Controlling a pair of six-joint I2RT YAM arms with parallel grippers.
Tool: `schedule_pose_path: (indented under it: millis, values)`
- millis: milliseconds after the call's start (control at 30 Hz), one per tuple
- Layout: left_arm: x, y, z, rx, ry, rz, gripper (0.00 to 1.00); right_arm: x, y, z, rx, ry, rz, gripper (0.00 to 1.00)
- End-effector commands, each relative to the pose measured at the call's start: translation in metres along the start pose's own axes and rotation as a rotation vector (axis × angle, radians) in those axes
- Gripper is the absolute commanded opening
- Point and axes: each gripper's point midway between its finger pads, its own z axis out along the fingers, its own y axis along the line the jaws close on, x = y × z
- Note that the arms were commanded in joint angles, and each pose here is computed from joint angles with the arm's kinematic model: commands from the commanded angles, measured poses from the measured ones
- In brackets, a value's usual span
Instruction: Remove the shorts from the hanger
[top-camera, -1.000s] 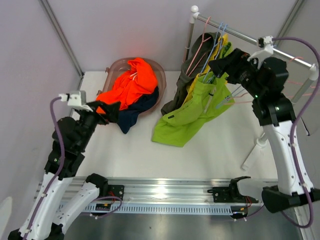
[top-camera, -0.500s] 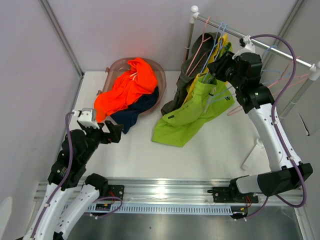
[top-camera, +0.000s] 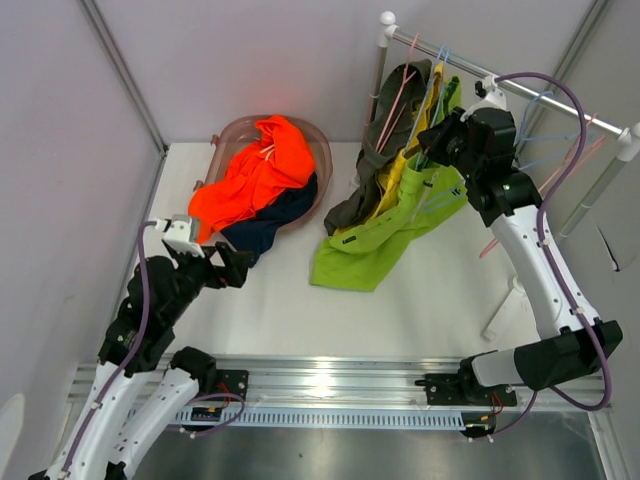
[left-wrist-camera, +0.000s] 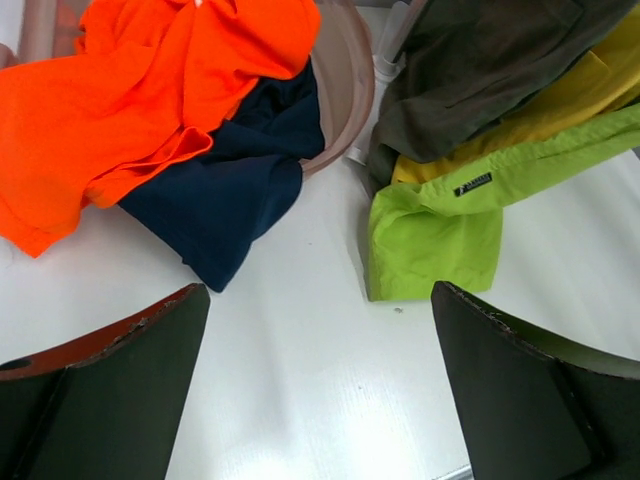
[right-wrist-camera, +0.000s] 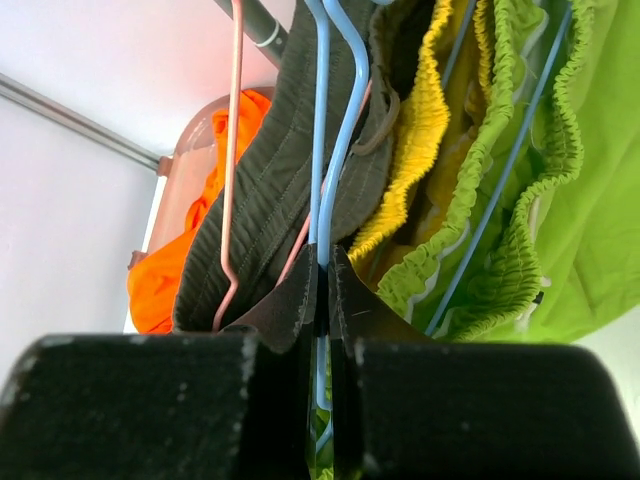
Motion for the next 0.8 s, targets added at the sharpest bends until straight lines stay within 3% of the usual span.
schedule_pose_path:
  millis: [0,167,233,433,567,767]
  values:
    - [-0.032,-0.032,-0.002,0.142,-0.066,-0.014,0.99,-0.028,0.01,-0.031,-0.011,-0.09,-0.025,0.0]
    - [-0.074,-0.089,-0.003,0.356,-0.118,0.0,0.99,-0.05,0.019,-0.065,-0.029,-0.154,-0.014,0.0]
    - [-0.095,-0.107,0.008,0.37,-0.137,0.032,0.99,-0.06,0.025,-0.081,-0.049,-0.183,-0.004,0.0]
    - [-0.119,-0.215,0.019,0.587,-0.149,0.176,0.99,-0.074,0.038,-0.114,-0.083,-0.207,0.051,0.0]
    - [-0.101,-0.287,0.032,0.746,-0.127,0.209,0.99,-0.072,0.046,-0.126,-0.11,-0.191,0.066,0.0]
    - [-0.077,-0.338,0.037,0.904,-0.092,0.206,0.99,-0.07,0.049,-0.143,-0.124,-0.18,0.074,0.0]
